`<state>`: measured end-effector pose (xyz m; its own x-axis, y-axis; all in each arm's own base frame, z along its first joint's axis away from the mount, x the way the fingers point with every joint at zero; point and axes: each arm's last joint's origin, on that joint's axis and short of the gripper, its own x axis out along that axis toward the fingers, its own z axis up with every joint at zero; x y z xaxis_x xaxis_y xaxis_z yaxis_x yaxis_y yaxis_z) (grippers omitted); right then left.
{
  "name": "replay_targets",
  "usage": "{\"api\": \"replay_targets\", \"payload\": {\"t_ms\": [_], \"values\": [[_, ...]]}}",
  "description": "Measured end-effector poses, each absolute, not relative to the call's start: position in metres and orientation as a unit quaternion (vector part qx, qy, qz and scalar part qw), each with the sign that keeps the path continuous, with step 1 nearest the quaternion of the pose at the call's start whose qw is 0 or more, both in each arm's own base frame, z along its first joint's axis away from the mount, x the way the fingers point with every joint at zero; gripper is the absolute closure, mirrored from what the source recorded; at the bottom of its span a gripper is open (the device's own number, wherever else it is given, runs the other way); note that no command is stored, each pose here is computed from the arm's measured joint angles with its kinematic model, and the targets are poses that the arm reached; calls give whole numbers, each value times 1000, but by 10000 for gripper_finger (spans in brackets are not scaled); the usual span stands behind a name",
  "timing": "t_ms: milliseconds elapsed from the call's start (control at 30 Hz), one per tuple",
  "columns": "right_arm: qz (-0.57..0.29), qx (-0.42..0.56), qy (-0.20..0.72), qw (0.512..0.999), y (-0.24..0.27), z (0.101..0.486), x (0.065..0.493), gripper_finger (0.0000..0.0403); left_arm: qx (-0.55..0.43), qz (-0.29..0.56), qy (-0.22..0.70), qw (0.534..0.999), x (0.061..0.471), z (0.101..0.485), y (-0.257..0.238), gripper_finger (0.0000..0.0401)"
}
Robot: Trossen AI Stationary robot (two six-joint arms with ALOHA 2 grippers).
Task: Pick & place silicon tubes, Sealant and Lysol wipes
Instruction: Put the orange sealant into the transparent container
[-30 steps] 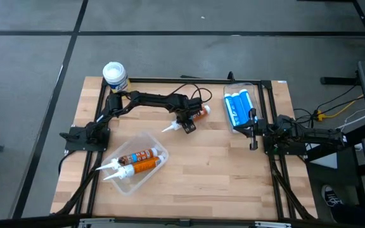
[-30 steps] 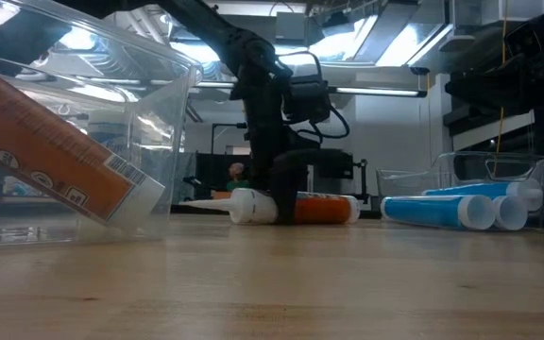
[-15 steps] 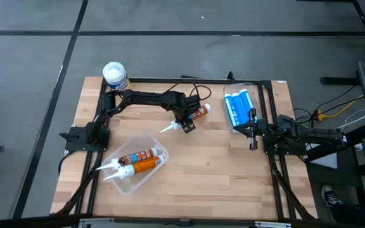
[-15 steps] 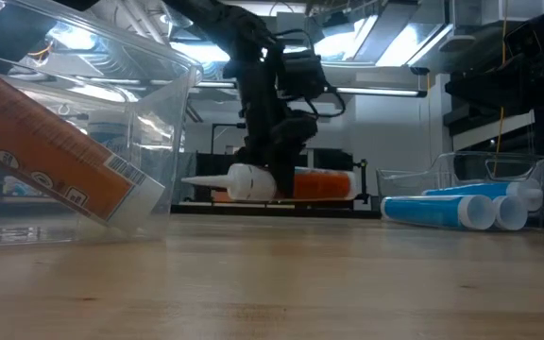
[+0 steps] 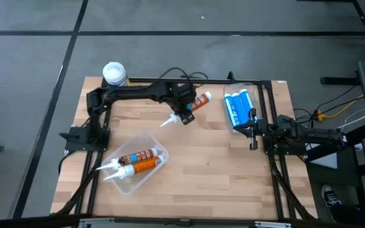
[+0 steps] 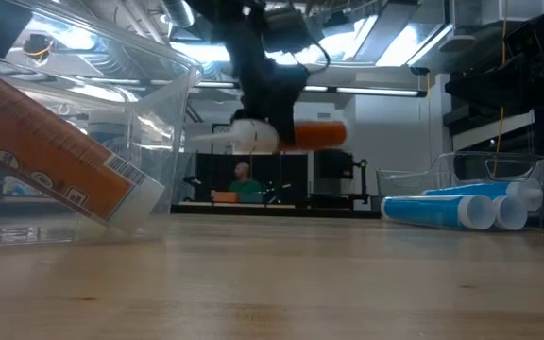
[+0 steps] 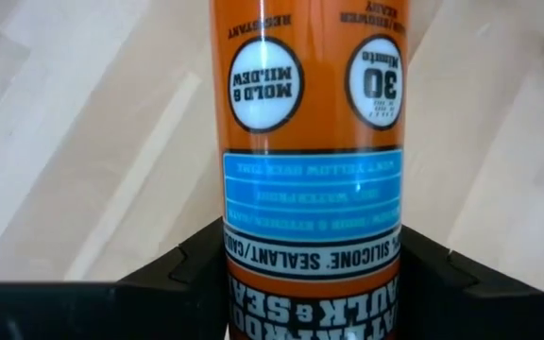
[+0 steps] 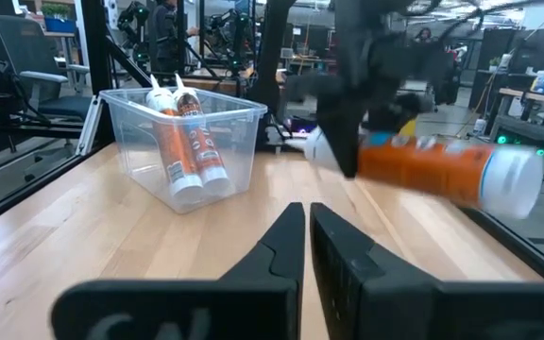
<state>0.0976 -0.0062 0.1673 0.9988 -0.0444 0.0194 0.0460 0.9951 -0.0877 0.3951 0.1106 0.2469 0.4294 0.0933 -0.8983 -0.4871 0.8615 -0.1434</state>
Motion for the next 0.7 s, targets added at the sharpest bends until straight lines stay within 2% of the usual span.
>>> {"api": "replay_targets", "payload": {"t_ms": [333,700], "values": [[-23,-44,-8,999,-6,167,98,378,-275,147,458,832,365,302,101,201],[-23,-44,-9,999,-6,167,98,378,-330,110,487,801,328,340,58,201]]}}
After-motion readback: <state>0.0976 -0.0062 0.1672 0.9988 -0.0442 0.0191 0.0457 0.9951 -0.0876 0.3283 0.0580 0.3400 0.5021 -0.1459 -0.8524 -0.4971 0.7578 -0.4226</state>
